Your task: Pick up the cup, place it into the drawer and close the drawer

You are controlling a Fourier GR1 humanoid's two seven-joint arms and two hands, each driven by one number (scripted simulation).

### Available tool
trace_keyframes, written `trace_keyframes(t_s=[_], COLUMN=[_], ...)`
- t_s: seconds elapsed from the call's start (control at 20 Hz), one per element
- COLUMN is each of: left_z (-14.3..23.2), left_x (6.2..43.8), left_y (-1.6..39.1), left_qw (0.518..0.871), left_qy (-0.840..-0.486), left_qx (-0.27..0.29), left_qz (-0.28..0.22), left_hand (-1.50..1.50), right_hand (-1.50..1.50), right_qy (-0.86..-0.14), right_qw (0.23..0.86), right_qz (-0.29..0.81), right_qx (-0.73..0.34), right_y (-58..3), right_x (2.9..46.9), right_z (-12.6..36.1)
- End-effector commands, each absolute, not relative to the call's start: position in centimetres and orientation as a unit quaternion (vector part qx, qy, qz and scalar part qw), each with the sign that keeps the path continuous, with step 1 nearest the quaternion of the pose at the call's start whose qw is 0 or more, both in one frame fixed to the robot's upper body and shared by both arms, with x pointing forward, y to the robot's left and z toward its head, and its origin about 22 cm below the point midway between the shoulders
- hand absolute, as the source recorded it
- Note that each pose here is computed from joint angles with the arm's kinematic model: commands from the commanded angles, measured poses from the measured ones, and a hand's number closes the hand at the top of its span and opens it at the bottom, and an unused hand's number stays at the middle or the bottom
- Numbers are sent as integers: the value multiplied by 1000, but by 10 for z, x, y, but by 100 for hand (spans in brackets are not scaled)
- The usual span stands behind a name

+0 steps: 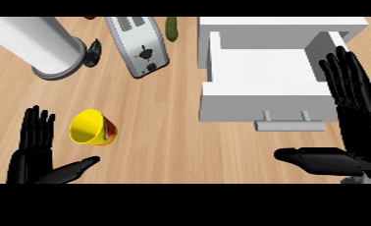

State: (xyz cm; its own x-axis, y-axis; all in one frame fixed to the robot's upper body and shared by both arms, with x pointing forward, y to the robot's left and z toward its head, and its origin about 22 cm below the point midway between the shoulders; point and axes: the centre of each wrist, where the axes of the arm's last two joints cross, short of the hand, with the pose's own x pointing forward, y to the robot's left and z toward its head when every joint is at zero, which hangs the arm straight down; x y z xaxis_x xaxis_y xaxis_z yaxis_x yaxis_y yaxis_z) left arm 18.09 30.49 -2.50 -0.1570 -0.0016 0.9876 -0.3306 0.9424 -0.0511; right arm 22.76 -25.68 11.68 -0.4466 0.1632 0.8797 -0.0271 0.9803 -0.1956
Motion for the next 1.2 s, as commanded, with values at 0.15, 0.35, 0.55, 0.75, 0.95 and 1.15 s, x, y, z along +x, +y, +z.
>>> trace_keyframes(t_s=[0.15,0.35,0.55,0.75,0.95,1.15], left_z=[-76,-94,-123,-145,-146,-155], left_x=[182,177,176,183,191,197], left_y=[305,339,336,351,362,363], left_qw=[666,658,658,648,639,647], left_qy=[-723,-726,-725,-734,-742,-736], left_qx=[131,135,128,127,132,123], left_qz=[131,148,156,160,157,156], left_hand=[-150,-150,-150,-150,-150,-150], right_hand=[-150,-150,-150,-150,-150,-150], right_qy=[-847,-846,-844,-847,-847,-845], right_qw=[523,523,529,523,523,526], right_qz=[96,93,88,93,92,97], right_qx=[-35,-32,-30,-35,-28,-32], right_y=[-267,-258,-254,-266,-261,-250], right_x=[235,229,234,235,235,224], right_z=[124,119,121,104,116,118])
